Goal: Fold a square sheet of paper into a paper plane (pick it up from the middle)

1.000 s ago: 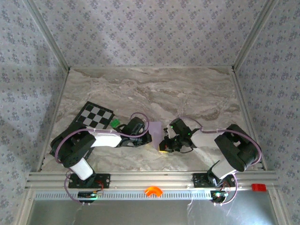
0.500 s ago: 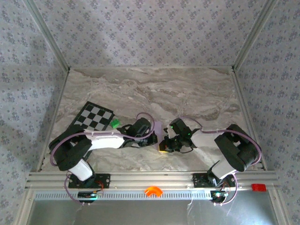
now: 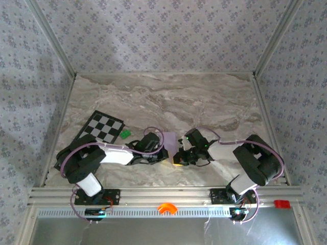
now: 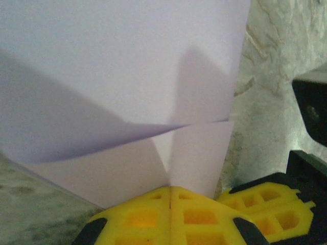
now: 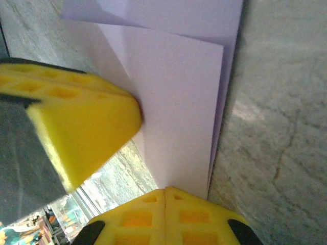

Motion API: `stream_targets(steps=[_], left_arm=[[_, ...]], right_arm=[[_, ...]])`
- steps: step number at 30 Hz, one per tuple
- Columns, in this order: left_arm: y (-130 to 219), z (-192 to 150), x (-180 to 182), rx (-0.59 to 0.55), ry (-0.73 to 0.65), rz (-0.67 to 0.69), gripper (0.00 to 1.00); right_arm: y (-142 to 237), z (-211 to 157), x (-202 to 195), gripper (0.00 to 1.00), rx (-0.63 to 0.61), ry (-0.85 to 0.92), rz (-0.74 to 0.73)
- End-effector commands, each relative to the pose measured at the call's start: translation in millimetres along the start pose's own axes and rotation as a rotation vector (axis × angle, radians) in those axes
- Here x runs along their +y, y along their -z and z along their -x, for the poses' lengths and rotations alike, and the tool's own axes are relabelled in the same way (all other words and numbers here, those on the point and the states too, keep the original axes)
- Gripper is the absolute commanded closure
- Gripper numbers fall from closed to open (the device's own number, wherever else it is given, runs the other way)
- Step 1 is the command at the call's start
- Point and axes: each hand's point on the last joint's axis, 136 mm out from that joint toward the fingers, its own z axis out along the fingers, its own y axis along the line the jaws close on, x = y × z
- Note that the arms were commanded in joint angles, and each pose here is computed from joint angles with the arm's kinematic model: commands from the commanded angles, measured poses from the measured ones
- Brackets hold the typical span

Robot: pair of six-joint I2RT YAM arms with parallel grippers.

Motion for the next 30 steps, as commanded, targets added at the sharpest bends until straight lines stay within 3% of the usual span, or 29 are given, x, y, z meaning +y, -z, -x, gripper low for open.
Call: stream_targets(steps=[1,20,30], left_arm=[[8,17,35,-0.058,0.047,0.124,0.94],[40,61,63,-0.145,0.123,0.18,0.93],[56,65,5,-0.168,0.004,0.03,0.89]], right_arm=[[-3,-31,-57,1.0,0.071,-0.117,-0.205],[-2,-33,-59,1.0,0.079,-0.105,-0.214],[-1,-32,-57,1.0,0.086,-0.097,-0.214]])
